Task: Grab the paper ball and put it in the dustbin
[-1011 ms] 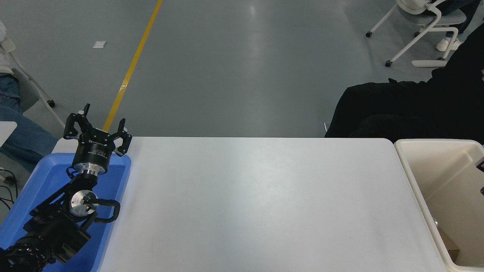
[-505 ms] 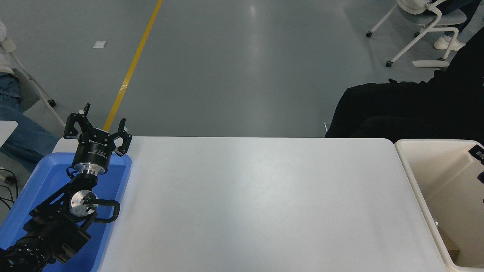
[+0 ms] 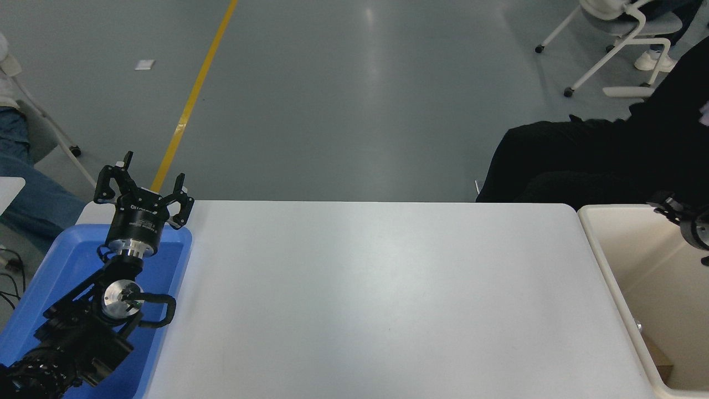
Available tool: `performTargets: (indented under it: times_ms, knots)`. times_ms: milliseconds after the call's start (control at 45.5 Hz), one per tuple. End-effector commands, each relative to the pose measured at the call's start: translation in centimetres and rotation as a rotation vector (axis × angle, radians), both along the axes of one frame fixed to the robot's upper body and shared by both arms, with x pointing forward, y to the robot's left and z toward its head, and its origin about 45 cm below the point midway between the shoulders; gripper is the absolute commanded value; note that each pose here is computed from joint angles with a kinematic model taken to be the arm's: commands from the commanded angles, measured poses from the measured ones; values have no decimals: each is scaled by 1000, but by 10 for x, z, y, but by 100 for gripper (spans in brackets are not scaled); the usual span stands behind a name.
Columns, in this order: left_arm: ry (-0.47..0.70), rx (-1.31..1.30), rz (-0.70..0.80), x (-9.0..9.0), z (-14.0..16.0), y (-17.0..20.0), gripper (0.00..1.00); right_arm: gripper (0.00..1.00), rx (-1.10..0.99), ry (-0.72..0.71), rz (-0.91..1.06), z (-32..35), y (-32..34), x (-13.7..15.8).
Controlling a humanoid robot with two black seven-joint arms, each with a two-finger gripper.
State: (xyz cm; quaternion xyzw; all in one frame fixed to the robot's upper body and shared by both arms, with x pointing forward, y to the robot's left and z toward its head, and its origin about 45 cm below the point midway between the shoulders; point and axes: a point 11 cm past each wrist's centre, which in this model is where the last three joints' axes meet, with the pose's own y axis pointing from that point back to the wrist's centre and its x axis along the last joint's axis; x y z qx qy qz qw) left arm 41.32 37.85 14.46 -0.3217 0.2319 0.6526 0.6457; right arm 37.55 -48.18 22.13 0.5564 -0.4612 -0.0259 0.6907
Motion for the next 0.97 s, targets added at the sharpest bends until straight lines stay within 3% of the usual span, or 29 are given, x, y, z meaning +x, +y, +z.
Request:
performTargets:
  times_ms: [0,264,440,725,945]
  knots:
    - [0,0,2,0,0,0,99,100,88,229,161,45,56,-7]
    - [0,0,2,0,0,0,99,100,263,402,461,136,167,13]
    - [0,0,2,0,0,0,99,100,182,359,615,177,230,21]
    - [1,-2,3,0,0,0,99,100,141,360,824,209,312,-8]
    - [0,0,2,0,0,0,99,100,108,420,855,191,327,-12]
